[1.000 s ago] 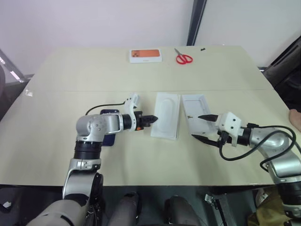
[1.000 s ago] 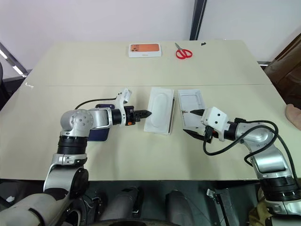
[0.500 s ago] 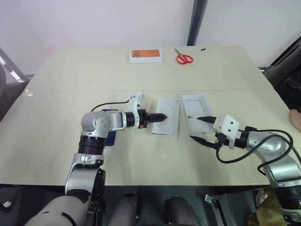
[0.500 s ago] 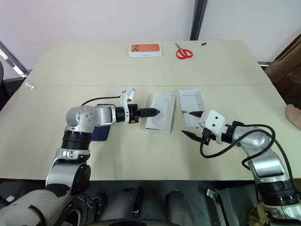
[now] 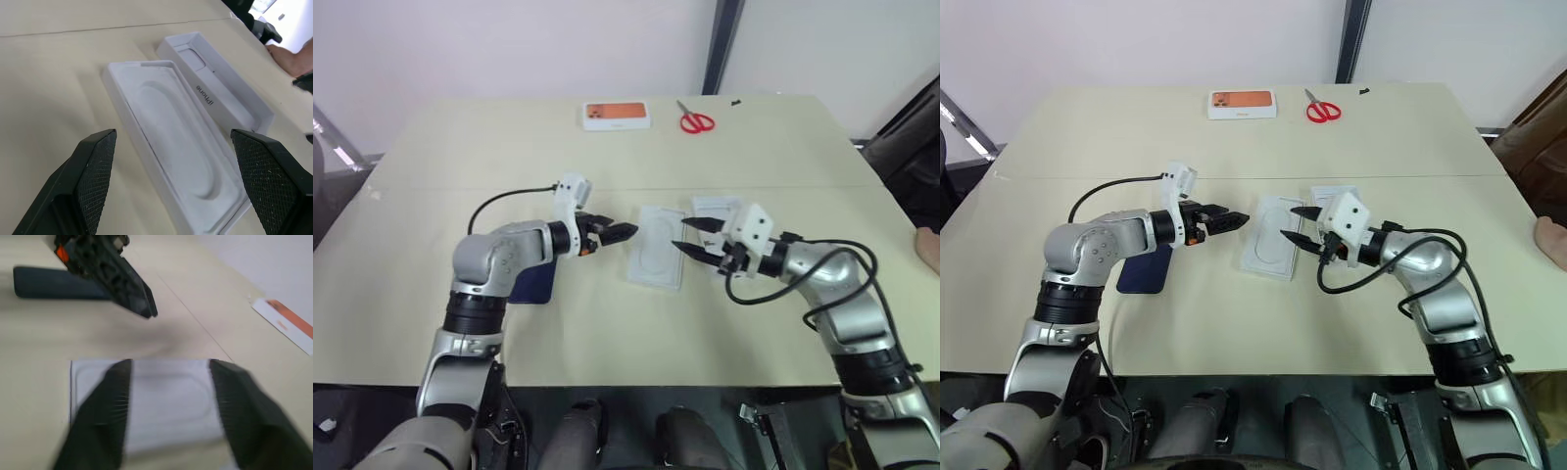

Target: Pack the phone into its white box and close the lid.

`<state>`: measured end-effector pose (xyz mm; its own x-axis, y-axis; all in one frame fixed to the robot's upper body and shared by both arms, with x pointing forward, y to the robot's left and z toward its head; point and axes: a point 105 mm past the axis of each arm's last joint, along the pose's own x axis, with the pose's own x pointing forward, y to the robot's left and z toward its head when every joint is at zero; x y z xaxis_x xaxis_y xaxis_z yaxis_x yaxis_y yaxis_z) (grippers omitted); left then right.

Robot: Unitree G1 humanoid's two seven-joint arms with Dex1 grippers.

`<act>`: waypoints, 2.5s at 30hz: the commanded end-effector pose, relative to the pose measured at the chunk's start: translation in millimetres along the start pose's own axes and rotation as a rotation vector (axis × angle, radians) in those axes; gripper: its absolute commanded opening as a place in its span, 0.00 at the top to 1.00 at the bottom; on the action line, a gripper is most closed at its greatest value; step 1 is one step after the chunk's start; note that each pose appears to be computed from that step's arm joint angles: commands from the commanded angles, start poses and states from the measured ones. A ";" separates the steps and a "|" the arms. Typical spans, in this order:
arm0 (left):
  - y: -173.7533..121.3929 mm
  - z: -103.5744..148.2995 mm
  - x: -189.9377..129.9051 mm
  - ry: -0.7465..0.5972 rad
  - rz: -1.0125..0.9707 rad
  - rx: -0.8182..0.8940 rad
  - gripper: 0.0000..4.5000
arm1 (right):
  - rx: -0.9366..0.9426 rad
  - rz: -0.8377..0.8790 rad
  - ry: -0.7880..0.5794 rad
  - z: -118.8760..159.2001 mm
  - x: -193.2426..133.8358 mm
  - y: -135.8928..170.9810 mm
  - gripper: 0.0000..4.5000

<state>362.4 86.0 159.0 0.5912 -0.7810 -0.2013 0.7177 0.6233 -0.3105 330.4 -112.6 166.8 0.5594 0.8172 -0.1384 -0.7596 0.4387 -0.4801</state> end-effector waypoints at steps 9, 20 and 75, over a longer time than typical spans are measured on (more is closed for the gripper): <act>28.3 -11.4 -50.7 -0.069 0.052 0.415 0.12 | -0.241 0.018 0.271 -35.7 54.3 12.2 0.99; 40.9 -15.1 -52.7 -0.091 0.125 0.474 0.12 | -0.377 0.276 0.441 -61.8 39.9 31.5 0.99; 7.8 -61.4 10.4 0.237 -0.022 0.341 0.98 | -0.234 0.067 0.331 -52.8 22.1 17.6 1.00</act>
<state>348.6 78.3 93.1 0.4797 -0.7641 -0.4314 0.8426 0.5382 -0.0163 354.1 -119.2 106.2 0.6617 0.6079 -0.4389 -0.6997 0.2902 -0.6528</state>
